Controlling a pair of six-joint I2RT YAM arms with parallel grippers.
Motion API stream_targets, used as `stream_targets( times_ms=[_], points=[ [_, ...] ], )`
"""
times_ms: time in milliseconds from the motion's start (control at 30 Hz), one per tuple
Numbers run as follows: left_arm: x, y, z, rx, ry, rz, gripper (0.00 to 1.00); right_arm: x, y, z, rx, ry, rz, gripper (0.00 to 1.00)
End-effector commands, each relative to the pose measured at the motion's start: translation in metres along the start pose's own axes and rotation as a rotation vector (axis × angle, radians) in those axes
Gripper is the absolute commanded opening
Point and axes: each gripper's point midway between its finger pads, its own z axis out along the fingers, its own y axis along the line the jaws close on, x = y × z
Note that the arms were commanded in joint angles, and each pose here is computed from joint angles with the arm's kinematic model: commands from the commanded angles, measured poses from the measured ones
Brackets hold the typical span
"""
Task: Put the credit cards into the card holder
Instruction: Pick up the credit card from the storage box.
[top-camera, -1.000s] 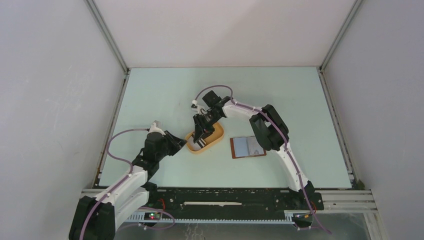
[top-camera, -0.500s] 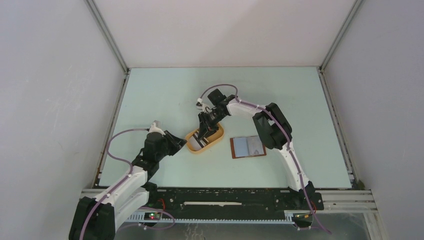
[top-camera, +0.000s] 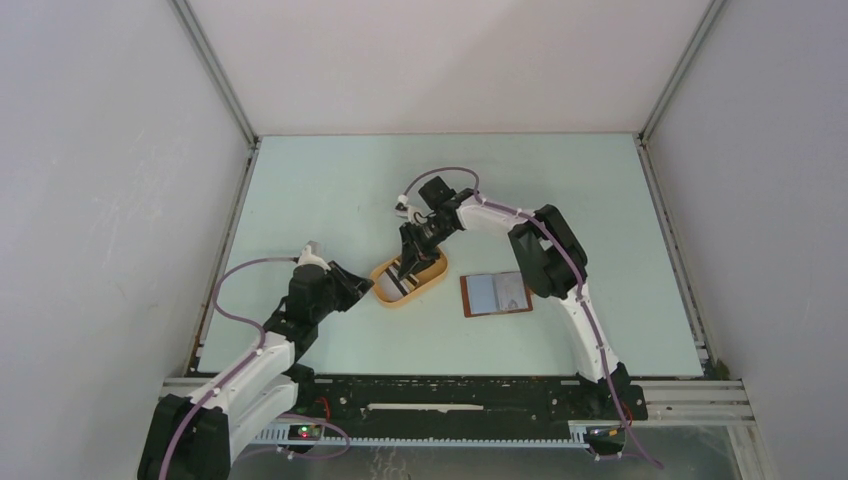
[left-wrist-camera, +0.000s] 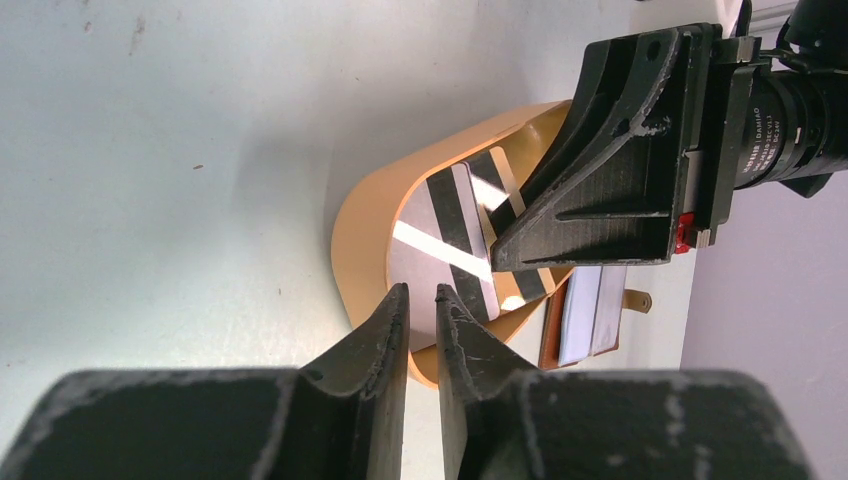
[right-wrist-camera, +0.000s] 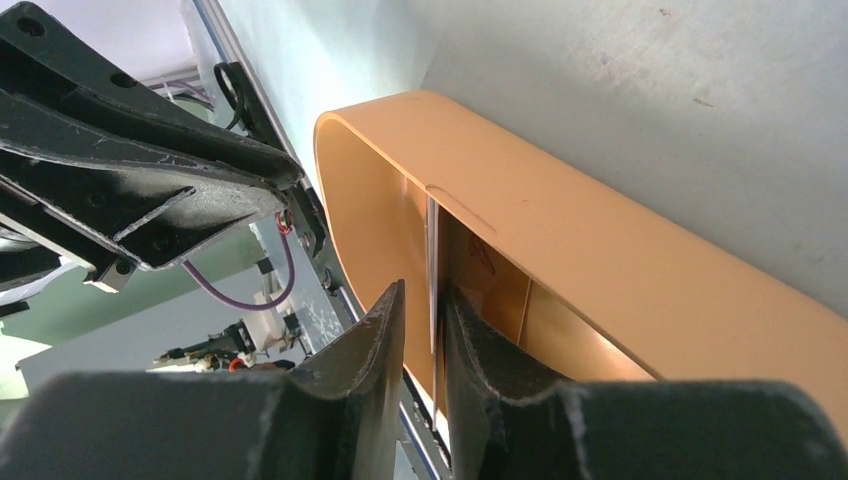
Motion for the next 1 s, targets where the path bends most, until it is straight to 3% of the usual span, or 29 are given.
stream_targets(
  times_ms=[0,300,500,667,967],
  points=[
    [0.002,0.000,-0.001,0.011,0.001,0.015,0.20,-0.009,0.027,-0.023,-0.037,-0.048,-0.072,0.28],
    [0.002,0.000,-0.002,0.012,0.002,0.015,0.20,-0.010,0.024,-0.026,-0.024,-0.058,-0.069,0.20],
    [0.001,-0.004,-0.004,0.029,-0.001,0.019,0.20,-0.012,0.021,-0.037,0.002,-0.085,-0.080,0.00],
    [-0.004,-0.011,-0.010,0.057,-0.027,0.046,0.23,-0.016,0.019,-0.056,0.069,-0.132,-0.151,0.00],
    [-0.014,-0.040,-0.030,0.177,-0.058,0.128,0.48,0.006,0.037,-0.092,0.095,-0.134,-0.357,0.00]
  ],
)
